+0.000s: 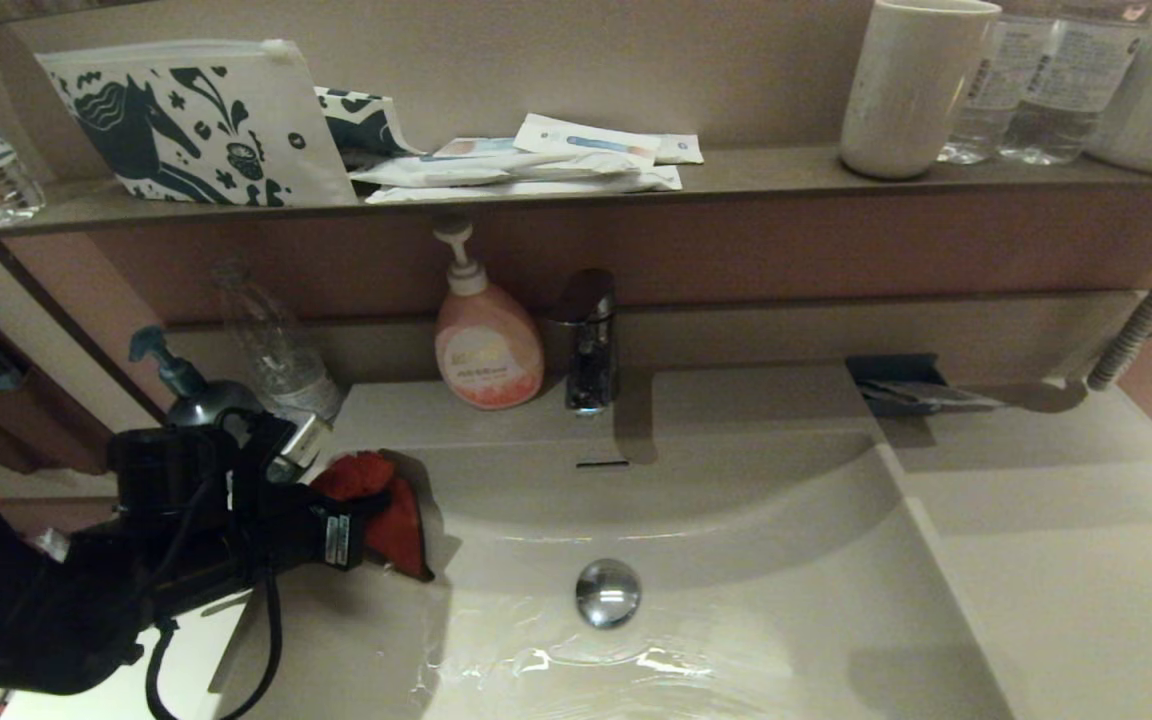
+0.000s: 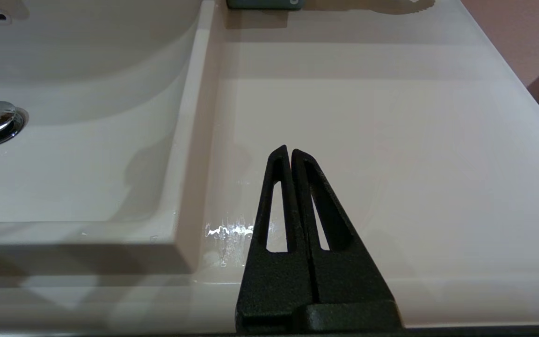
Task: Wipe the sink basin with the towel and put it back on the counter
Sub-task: Wipe the sink
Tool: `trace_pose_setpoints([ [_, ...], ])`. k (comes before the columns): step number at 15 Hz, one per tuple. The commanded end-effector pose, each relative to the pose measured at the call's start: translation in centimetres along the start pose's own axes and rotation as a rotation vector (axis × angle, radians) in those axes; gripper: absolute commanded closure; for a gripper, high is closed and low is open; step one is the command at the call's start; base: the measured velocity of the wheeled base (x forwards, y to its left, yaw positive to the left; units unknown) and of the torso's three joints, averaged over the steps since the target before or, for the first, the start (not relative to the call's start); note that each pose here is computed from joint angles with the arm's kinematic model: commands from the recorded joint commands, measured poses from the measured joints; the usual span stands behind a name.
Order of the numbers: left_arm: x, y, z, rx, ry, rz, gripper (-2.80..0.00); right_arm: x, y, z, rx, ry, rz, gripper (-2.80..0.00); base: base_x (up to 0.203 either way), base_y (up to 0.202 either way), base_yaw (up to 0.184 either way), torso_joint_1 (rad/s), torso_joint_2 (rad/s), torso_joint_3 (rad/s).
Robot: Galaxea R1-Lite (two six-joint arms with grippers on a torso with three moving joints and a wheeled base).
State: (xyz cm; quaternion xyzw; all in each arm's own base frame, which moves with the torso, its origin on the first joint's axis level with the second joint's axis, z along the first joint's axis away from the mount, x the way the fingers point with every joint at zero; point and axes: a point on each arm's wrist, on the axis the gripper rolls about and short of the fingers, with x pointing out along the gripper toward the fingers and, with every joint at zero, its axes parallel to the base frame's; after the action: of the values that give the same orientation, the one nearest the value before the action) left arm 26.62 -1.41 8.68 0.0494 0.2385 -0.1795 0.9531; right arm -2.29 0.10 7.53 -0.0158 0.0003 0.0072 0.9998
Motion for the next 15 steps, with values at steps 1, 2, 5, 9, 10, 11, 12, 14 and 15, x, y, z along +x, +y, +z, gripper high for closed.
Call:
trace_pose_setpoints([
  [1, -1.0, -0.5, -0.9, -0.008, 0.027, -0.006, 0.00, 0.0, 0.0, 0.0, 0.000, 0.001, 0.001, 0.00, 0.000, 0.000, 0.000, 0.000, 0.00, 0.000],
  [2, -1.9, -1.0, -1.4, -0.009, 0.037, -0.013, 0.00, 0.0, 0.0, 0.0, 0.000, 0.001, 0.001, 0.00, 0.000, 0.000, 0.000, 0.000, 0.00, 0.000],
  [5, -4.6, -2.8, -2.8, 0.003, 0.058, -0.032, 0.00, 0.0, 0.0, 0.0, 0.000, 0.001, 0.001, 0.00, 0.000, 0.000, 0.000, 0.000, 0.00, 0.000],
  [9, -7.8, -5.1, -4.4, 0.037, 0.056, -0.063, 0.00, 0.0, 0.0, 0.0, 0.000, 0.001, 0.001, 0.00, 0.000, 0.000, 0.000, 0.000, 0.00, 0.000],
  [10, -8.6, -5.6, -5.0, 0.042, 0.059, -0.070, 0.00, 0.0, 0.0, 0.0, 0.000, 0.001, 0.001, 0.00, 0.000, 0.000, 0.000, 0.000, 0.00, 0.000],
  [11, -9.2, -5.9, -5.4, 0.047, 0.058, -0.069, 0.00, 0.0, 0.0, 0.0, 0.000, 0.001, 0.001, 0.00, 0.000, 0.000, 0.000, 0.000, 0.00, 0.000],
  [12, -9.8, -6.1, -5.5, 0.052, 0.045, -0.065, 0.00, 0.0, 0.0, 0.0, 0.000, 0.002, 0.001, 0.00, 0.000, 0.000, 0.000, 0.000, 0.00, 0.000],
  [14, -11.0, -6.3, -5.4, 0.058, -0.004, -0.049, 0.00, 0.0, 0.0, 0.0, 0.000, 0.001, 0.001, 0.00, 0.000, 0.000, 0.000, 0.000, 0.00, 0.000],
  [15, -11.8, -6.4, -5.4, 0.059, -0.018, -0.042, 0.00, 0.0, 0.0, 0.0, 0.000, 0.001, 0.001, 0.00, 0.000, 0.000, 0.000, 0.000, 0.00, 0.000],
])
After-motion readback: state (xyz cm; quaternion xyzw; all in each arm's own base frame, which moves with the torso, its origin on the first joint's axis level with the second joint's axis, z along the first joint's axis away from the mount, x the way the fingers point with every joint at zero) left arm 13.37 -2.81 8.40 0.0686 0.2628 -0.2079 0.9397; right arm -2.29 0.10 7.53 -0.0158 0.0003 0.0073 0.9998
